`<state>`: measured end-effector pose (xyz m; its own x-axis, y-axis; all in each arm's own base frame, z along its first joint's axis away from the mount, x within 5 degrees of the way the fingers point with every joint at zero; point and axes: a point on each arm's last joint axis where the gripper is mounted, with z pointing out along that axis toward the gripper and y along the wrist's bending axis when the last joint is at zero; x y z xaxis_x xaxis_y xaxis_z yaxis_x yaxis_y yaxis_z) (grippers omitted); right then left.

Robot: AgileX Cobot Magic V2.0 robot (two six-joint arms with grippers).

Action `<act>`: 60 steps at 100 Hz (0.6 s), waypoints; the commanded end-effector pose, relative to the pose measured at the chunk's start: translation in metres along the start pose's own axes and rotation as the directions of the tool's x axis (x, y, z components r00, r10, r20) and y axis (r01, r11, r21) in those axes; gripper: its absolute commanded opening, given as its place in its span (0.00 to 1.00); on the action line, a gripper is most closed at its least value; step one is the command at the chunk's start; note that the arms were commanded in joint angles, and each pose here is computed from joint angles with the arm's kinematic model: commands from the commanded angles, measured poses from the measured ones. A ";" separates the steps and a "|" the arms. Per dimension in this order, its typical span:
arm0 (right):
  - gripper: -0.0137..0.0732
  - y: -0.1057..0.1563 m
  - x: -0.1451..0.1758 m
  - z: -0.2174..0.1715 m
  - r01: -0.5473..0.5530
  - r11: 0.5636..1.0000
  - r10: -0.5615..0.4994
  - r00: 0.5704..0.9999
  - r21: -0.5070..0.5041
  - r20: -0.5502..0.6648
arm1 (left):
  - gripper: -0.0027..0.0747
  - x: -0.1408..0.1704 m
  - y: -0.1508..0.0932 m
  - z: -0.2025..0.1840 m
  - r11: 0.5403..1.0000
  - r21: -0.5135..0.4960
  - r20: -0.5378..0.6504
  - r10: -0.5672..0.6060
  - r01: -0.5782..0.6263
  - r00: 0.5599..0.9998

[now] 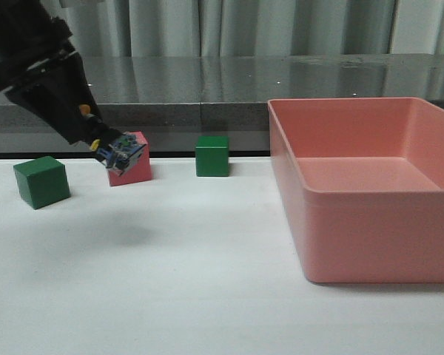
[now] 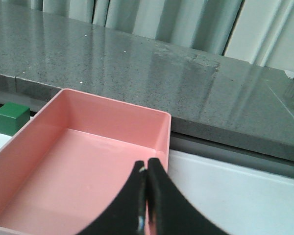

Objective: Place and stand button with both arms
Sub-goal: 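Lift the button with the left gripper and rotate it base-down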

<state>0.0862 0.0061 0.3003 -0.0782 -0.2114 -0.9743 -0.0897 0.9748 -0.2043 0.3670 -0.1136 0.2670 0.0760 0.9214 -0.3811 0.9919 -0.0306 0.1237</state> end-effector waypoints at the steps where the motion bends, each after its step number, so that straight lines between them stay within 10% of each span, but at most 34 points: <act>1: 0.09 -0.003 -0.015 -0.002 -0.001 1.000 -0.001 0.995 0.023 0.096 | 0.01 -0.026 -0.009 -0.029 0.991 -0.110 -0.140 0.065 -0.080 0.988; 21: 0.09 -0.003 -0.015 -0.002 -0.001 1.000 -0.001 0.995 0.023 0.096 | 0.01 -0.064 -0.021 -0.009 0.965 -0.135 -0.388 0.156 -0.224 0.908; 60: 0.09 -0.003 -0.015 -0.002 -0.001 1.000 -0.001 0.996 0.023 0.095 | 0.01 -0.088 -0.021 0.035 0.940 -0.282 -0.596 -0.013 -0.194 0.803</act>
<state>0.0862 0.0061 0.3003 -0.0782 -0.2114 -0.9743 -0.0897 0.9748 -0.2043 0.3431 -0.2042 0.2436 0.0432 0.9628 0.2668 0.9275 -0.1379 0.3475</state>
